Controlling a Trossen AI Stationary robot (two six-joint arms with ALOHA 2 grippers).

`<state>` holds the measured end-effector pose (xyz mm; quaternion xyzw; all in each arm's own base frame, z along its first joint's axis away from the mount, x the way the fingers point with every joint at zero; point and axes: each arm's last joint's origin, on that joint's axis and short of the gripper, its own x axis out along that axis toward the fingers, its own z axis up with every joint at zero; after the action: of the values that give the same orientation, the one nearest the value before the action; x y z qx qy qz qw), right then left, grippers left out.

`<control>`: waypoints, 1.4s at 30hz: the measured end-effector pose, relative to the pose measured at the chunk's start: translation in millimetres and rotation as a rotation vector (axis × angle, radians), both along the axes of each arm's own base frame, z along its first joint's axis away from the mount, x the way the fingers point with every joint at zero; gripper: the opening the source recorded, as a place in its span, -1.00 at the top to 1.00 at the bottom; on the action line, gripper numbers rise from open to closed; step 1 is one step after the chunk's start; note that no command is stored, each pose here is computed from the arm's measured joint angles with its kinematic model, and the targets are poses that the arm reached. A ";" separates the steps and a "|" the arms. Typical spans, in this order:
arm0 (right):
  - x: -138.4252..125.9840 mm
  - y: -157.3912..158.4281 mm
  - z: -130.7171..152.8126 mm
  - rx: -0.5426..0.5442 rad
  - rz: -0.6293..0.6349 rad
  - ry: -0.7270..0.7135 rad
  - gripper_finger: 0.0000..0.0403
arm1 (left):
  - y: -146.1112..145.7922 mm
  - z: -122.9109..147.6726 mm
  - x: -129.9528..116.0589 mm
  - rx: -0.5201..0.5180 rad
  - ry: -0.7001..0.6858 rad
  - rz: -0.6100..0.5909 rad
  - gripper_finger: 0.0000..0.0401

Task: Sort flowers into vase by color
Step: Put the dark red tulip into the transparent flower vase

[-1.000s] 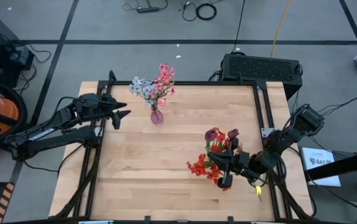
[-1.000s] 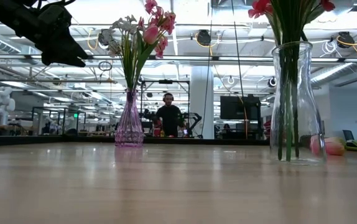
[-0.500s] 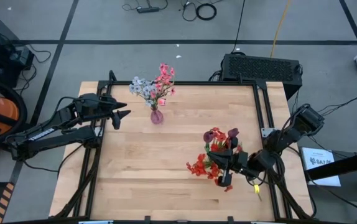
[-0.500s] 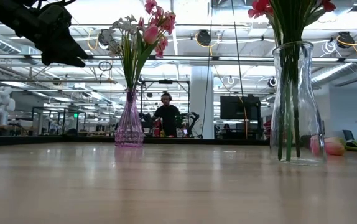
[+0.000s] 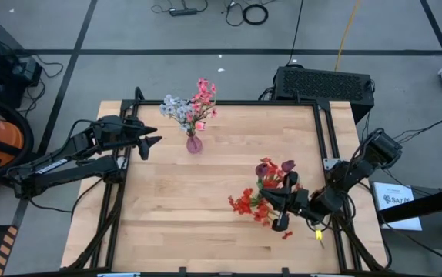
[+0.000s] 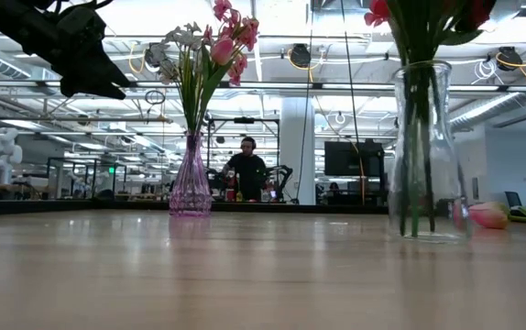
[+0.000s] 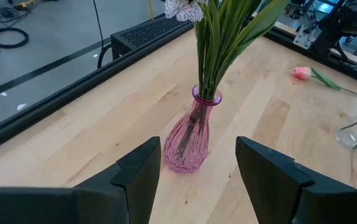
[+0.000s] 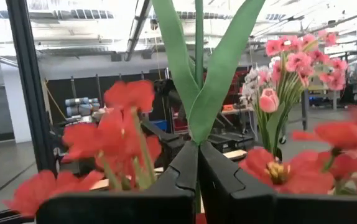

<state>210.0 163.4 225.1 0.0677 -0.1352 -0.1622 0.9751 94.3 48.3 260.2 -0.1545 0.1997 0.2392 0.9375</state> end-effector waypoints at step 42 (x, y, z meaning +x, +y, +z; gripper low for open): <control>31.4 23.1 17.9 0.035 -0.192 0.204 1.00 | 0.1 0.4 0.2 0.009 -0.001 -0.004 -0.07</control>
<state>241.4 186.5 243.1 0.0546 -0.0383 -0.2629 0.9625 94.5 48.5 260.6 -0.1498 0.1986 0.2384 0.9388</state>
